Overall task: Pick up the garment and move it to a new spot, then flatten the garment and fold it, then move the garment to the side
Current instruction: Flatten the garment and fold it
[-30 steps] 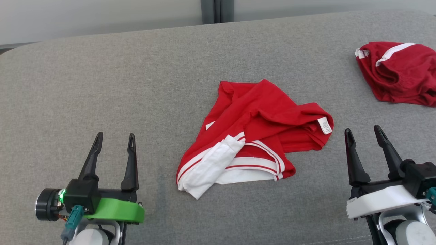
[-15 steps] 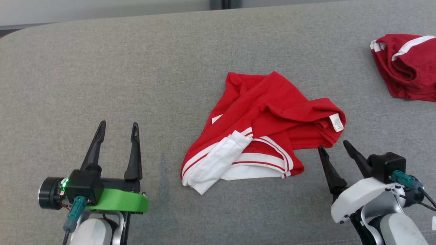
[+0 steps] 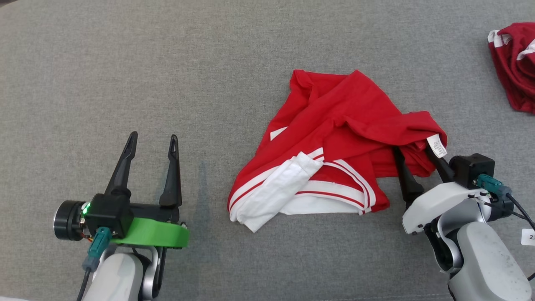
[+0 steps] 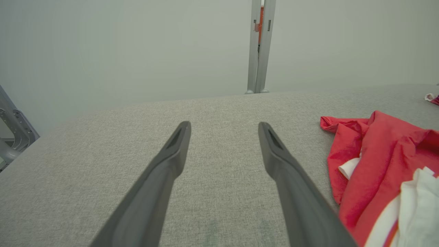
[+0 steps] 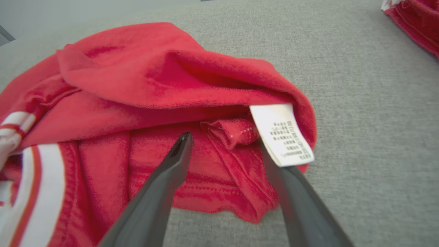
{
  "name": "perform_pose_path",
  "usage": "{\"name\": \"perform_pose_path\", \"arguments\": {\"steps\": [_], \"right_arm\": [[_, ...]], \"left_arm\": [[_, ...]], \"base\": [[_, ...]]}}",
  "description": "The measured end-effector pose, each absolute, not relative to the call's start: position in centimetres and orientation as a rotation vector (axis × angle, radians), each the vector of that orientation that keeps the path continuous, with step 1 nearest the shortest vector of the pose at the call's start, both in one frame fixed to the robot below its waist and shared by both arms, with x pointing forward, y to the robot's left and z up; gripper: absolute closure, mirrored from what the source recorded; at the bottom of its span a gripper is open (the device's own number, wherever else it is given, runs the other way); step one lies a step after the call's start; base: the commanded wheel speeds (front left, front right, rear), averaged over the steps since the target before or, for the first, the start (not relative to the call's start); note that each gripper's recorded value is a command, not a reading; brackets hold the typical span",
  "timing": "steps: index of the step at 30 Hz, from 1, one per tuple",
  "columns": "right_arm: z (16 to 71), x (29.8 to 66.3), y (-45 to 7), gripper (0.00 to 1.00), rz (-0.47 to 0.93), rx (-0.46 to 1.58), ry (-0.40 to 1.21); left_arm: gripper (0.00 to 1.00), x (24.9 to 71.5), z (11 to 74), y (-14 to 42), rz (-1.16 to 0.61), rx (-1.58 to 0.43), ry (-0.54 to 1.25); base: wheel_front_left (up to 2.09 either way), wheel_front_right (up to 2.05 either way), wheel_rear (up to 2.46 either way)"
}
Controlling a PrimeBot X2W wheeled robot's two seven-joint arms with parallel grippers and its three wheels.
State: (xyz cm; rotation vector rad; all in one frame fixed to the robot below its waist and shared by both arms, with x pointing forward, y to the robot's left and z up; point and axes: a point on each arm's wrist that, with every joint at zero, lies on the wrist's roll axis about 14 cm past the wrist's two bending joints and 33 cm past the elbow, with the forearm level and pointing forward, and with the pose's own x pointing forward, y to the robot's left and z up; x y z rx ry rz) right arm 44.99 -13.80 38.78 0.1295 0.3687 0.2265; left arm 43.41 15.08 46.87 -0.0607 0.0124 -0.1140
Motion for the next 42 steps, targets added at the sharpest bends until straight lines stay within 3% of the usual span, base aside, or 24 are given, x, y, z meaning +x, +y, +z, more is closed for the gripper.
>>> {"name": "perform_pose_path", "arguments": {"steps": [2, 3, 15, 24, 25, 26, 27, 37, 42], "right_arm": [[38.8, 45.3, -13.7, 0.83, 0.222, 0.139, 0.356], [38.8, 45.4, -13.7, 1.00, 0.218, 0.142, 0.351], [41.4, 43.8, -17.0, 1.00, 0.126, 0.177, 0.229], [41.5, 40.6, -25.0, 1.00, -0.108, 0.159, 0.231], [41.2, 40.4, -25.5, 0.99, -0.126, 0.160, 0.238], [40.8, 40.0, -26.0, 0.71, -0.146, 0.162, 0.253], [40.2, 39.7, -26.5, 0.00, -0.162, 0.161, 0.270], [43.6, 40.2, -28.2, 0.00, -0.221, 0.115, 0.110], [47.7, 40.6, -26.4, 0.00, -0.153, 0.059, -0.012]], "left_arm": [[0.00, 43.5, 46.7, 15.1, -0.113, -0.059, 0.015], [0.00, 43.5, 46.7, 15.1, -0.114, -0.059, 0.016], [0.00, 43.8, 47.6, 14.6, -0.130, -0.058, -0.015], [0.00, 43.9, 47.9, 14.1, -0.143, -0.063, -0.024], [0.00, 43.9, 47.9, 14.0, -0.144, -0.063, -0.023], [0.00, 43.9, 47.8, 14.0, -0.145, -0.063, -0.022], [0.00, 43.9, 47.8, 14.0, -0.145, -0.063, -0.021], [0.00, 43.1, 47.6, 15.0, -0.121, -0.051, -0.009], [0.00, 42.3, 47.8, 15.6, -0.105, -0.042, -0.009]], "base": [[0.00, 0.00, 0.00], [0.00, 0.00, 0.00], [0.00, 0.00, 0.00], [0.00, 0.00, 0.00], [0.00, 0.00, 0.00], [0.00, 0.00, 0.00], [0.00, 0.00, 0.00], [0.00, 0.00, 0.00], [0.00, 0.00, 0.00]]}}
